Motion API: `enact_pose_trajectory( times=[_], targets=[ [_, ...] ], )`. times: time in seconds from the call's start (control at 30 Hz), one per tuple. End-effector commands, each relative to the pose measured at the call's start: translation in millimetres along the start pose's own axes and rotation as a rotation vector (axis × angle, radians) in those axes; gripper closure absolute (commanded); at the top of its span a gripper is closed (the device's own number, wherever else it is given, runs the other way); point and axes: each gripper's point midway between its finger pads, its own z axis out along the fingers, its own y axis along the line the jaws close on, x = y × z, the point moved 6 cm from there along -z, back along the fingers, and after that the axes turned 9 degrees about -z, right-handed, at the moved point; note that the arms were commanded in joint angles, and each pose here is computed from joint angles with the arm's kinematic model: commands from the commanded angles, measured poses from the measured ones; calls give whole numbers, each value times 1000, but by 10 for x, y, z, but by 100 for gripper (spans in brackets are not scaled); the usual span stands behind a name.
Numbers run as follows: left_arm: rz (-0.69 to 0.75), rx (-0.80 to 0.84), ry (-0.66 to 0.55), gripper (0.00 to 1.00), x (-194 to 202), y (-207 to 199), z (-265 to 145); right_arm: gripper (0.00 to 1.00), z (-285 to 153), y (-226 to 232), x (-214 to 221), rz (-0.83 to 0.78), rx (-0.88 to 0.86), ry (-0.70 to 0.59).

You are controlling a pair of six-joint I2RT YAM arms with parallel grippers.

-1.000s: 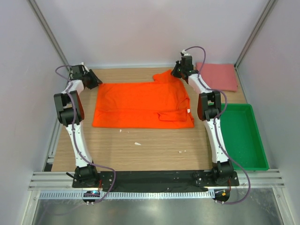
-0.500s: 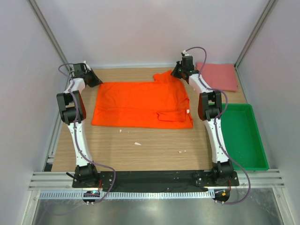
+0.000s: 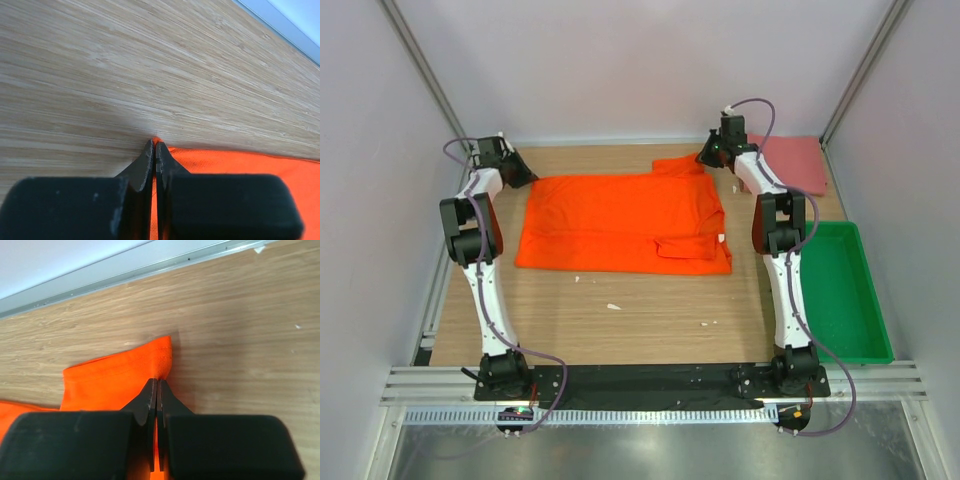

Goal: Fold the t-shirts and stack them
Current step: Fold the tshirt

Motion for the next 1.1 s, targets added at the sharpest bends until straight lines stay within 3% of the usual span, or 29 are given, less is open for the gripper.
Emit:
enact_pose_trajectory(
  times=[0.0,0.5,1.07],
  targets=[
    [29,5,-75,100,-189,-176,-234,99,-518,257,-555,3,-48,-114],
    [53,-7,-93,100,-196,-231,-411,99,-694,347,-699,62,-137,-102],
    [112,56,-116,100,-153,-426,-839,99,-1102,355,-674,159,-110,-67]
  ],
)
